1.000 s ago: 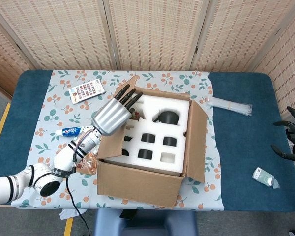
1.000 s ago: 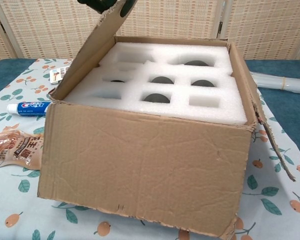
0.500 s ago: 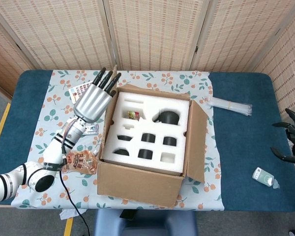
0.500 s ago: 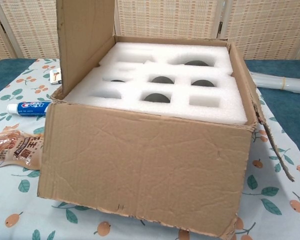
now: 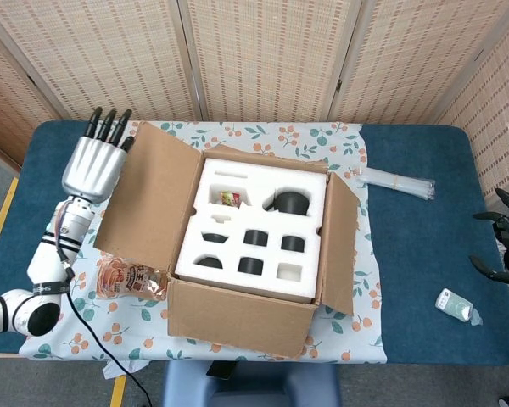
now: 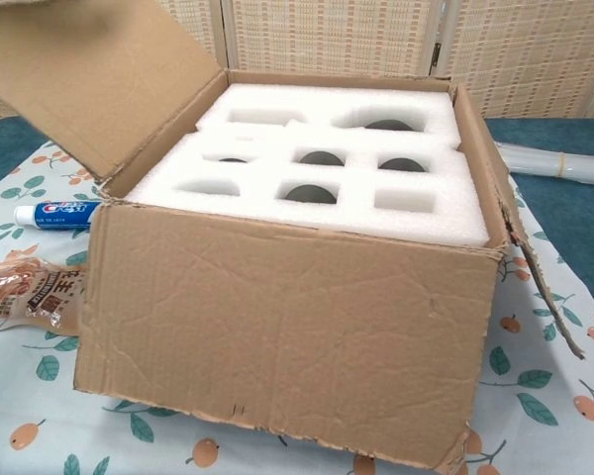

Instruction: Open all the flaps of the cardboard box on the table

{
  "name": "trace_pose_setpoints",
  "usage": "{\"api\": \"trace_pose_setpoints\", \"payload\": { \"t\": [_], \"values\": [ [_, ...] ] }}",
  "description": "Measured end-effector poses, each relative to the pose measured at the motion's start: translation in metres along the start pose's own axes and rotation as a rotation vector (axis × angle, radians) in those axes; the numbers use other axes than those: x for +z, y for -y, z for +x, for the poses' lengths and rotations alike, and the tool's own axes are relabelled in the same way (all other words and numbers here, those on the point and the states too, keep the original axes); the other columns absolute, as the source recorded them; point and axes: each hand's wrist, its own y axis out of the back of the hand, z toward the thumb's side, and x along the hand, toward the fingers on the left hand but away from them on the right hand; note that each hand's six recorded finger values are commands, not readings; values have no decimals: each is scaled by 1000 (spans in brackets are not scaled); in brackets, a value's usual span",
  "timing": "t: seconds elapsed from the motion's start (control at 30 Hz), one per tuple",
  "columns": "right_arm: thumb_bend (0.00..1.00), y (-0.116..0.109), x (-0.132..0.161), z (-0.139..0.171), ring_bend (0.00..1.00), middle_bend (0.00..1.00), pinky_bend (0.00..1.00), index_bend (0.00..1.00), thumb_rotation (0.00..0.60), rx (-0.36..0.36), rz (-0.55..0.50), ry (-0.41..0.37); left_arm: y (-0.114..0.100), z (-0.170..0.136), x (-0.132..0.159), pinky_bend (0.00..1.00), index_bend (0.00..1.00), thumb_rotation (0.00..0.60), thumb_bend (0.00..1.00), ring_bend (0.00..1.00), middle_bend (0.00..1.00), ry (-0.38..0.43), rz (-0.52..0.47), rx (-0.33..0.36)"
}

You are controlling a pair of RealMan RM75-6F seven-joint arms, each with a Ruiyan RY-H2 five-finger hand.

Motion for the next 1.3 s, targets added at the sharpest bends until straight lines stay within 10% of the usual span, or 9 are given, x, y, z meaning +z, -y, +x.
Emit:
{"api": "trace_pose_setpoints", "payload": {
  "t": [0.4, 0.77, 1.3],
  "values": [
    [338, 2, -5, -5, 0, 0, 0, 235, 600, -31, 82, 47, 51, -71, -79, 0, 165, 600, 963, 0, 0, -178, -206, -73],
    [338, 22, -4, -14, 0, 0, 0, 138, 600, -46, 251, 115, 85, -170, -103, 0, 0, 600, 420, 0, 0, -241, -399, -111],
    [338, 51, 5, 1, 0, 0, 0, 97, 600, -94, 363, 196, 125, -283, -126, 0, 0, 600, 409, 0, 0, -415, -541, -128]
  ]
}}
